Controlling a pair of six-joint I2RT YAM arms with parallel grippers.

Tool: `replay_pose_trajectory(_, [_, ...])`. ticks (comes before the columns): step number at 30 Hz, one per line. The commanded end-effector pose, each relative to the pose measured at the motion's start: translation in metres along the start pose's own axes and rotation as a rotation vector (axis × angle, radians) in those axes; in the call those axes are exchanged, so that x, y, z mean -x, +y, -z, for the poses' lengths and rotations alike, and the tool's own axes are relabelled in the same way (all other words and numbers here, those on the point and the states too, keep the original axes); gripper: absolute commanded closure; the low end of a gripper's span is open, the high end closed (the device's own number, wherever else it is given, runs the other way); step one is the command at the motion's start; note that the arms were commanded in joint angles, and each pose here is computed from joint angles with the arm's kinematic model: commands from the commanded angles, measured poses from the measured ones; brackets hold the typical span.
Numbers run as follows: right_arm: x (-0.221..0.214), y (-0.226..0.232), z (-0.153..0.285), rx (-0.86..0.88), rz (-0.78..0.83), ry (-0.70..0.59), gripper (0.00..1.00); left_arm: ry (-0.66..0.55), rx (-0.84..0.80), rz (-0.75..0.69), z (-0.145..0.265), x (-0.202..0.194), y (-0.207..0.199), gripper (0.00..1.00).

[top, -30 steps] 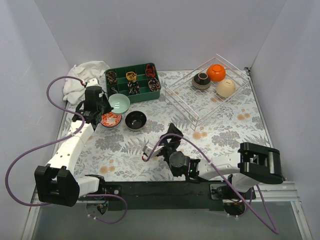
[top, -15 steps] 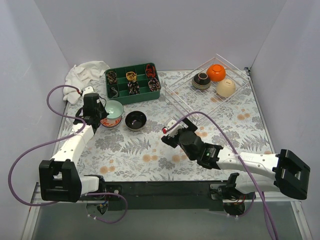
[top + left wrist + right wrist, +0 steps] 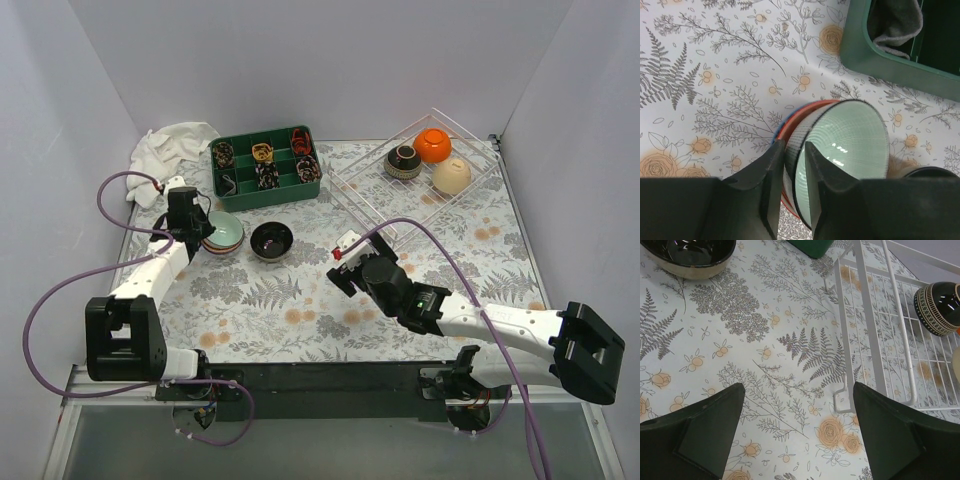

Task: Unload the bowls from the dish rack

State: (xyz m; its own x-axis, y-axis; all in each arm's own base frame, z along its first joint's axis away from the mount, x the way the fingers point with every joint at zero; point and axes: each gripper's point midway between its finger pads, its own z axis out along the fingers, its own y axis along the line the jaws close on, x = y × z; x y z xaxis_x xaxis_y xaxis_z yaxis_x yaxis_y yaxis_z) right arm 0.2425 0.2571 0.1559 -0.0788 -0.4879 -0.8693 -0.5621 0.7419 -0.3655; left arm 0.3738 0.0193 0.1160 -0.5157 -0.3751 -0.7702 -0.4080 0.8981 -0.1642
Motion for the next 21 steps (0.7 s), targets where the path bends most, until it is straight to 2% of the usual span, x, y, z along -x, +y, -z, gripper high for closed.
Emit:
replay_pose_trajectory(1, [0.024, -0.008, 0.003, -0.011, -0.076, -0.060, 0.03, -0.068, -0.030, 0.018, 0.002, 0.017, -0.006, 0.74])
replay_pose_trajectory(6, [0.027, -0.010, 0.004, -0.016, -0.086, -0.068, 0.03, -0.076, -0.030, 0.020, 0.007, 0.020, -0.005, 0.60])
replay_pose_trajectory(12, [0.030, -0.019, 0.005, -0.041, -0.098, -0.061, 0.03, -0.154, -0.031, 0.042, 0.030, 0.035, 0.000, 0.47])
replay_pose_trajectory(13, [0.030, -0.021, 0.005, -0.050, -0.103, -0.054, 0.03, -0.163, -0.036, 0.046, 0.033, 0.037, 0.000, 0.41])
replay_pose_trajectory(17, [0.031, -0.034, 0.003, -0.090, -0.128, -0.021, 0.03, -0.214, -0.133, 0.059, 0.051, 0.047, -0.013, 0.23])
replay_pose_trajectory(21, [0.032, -0.060, 0.000, -0.168, -0.161, 0.020, 0.03, -0.189, -0.217, 0.051, 0.054, 0.043, -0.028, 0.16])
